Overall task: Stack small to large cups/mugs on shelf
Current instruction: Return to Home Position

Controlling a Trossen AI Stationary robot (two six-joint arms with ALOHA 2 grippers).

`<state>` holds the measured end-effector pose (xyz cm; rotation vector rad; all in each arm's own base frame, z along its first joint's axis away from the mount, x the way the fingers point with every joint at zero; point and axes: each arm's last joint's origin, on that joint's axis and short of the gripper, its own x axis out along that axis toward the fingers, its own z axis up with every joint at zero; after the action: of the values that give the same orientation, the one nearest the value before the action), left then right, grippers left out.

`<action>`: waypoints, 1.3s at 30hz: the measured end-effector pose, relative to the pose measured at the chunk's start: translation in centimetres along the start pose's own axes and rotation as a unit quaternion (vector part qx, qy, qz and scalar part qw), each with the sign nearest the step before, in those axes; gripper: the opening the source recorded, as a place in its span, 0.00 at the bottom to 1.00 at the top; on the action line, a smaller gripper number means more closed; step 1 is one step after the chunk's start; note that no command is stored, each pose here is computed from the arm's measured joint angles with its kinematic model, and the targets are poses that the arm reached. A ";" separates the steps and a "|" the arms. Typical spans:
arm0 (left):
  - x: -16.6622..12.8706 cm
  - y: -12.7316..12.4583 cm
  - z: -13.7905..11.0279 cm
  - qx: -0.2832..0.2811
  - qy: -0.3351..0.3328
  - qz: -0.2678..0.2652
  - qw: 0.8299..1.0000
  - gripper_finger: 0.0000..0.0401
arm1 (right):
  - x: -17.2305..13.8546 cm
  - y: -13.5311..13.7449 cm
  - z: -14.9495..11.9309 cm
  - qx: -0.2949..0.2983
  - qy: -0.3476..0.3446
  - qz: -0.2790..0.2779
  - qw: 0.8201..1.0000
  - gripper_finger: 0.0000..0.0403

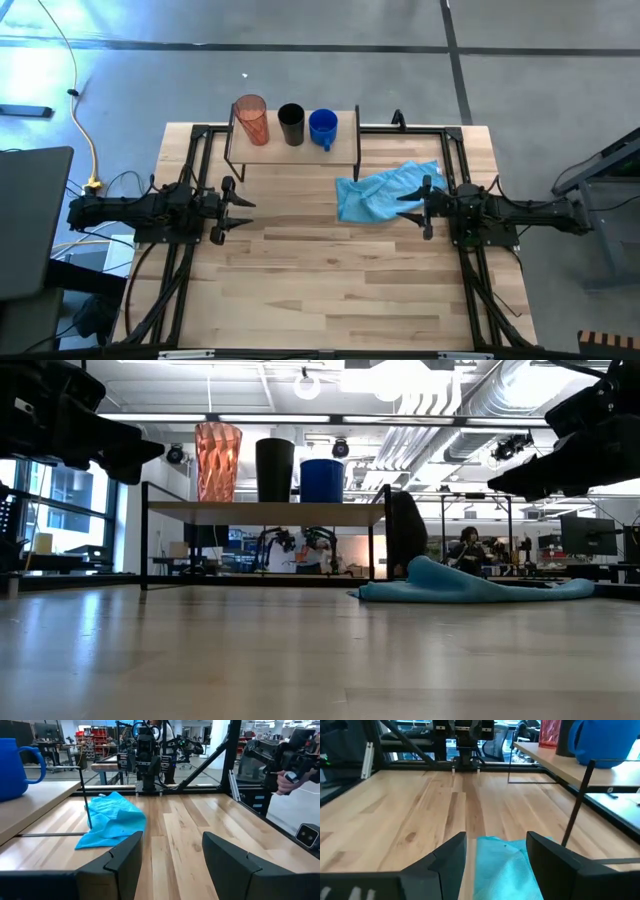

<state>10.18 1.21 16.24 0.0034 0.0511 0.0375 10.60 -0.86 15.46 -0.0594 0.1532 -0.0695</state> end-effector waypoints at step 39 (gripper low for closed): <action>0.0 0.0 0.0 -0.009 -0.002 -0.008 1.000 0.48 | -1.2 0.8 1.5 -0.042 -0.108 0.091 0.989 0.49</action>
<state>10.18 1.17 16.28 -0.0148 0.0469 0.0227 9.69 0.11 17.06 -0.1370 -0.0566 0.1261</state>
